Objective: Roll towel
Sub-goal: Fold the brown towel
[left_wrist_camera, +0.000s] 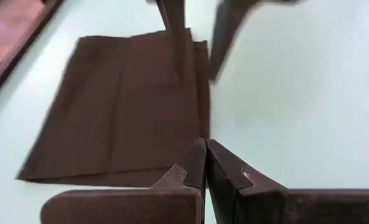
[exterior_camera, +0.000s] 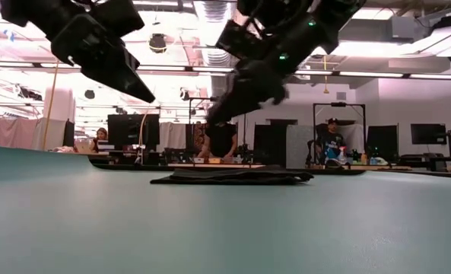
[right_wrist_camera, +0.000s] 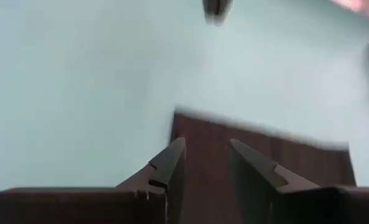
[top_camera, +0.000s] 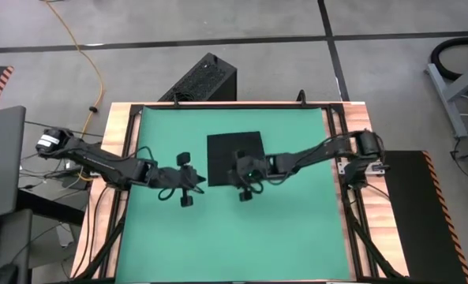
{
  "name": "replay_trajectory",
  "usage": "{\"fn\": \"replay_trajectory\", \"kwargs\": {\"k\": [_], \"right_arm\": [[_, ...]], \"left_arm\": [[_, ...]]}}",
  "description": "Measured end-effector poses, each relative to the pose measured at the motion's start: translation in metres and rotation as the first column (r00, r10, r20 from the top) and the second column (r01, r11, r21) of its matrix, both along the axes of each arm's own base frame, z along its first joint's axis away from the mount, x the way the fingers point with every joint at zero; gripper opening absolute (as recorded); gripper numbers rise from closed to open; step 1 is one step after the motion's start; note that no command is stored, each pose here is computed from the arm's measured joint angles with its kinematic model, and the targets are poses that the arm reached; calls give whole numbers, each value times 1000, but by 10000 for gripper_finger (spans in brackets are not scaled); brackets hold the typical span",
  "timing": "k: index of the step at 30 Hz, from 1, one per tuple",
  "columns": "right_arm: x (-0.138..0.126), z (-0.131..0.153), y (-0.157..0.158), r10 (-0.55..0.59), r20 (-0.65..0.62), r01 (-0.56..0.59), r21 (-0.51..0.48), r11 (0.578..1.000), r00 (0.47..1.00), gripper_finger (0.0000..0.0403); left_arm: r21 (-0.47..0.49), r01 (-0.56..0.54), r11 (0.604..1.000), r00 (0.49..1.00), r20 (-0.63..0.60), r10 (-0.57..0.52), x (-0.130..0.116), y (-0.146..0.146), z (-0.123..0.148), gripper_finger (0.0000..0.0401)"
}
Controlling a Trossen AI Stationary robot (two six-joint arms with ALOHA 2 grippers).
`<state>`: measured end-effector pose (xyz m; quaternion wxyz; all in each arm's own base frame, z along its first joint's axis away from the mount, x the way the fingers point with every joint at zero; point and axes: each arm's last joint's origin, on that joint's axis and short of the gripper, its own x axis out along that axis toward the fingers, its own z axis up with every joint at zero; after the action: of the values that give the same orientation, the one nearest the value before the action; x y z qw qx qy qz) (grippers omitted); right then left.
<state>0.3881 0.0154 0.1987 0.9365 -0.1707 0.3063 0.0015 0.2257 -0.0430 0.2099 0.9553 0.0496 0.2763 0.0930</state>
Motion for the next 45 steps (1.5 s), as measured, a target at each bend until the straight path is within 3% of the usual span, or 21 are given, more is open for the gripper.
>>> {"fn": "replay_trajectory", "kwargs": {"k": [11,21,27,35,40,45], "right_arm": [[42,-43,6,14,-32,-15,-28,999,999,139],[46,-51,0,-14,-54,13,-12,1000,998,139],[50,-73,-1,-12,-85,13,8,1000,996,139],[50,-72,-1,-38,-79,39,5,999,996,137],[49,-73,-5,-68,-89,71,30,997,994,118],[49,-75,-6,-72,-102,76,31,997,992,74]], "left_arm": [[40,-65,997,998,-21,66,-9,-15,-4,0],[33,-77,996,996,-36,79,-11,-17,-6,0],[22,-84,996,996,-33,84,-11,-17,-6,0],[18,-86,996,996,-32,86,-11,-17,-6,0],[2,-91,996,995,-29,91,-11,-17,-6,0],[1,-91,996,995,-28,91,-11,-17,-6,0]]}}
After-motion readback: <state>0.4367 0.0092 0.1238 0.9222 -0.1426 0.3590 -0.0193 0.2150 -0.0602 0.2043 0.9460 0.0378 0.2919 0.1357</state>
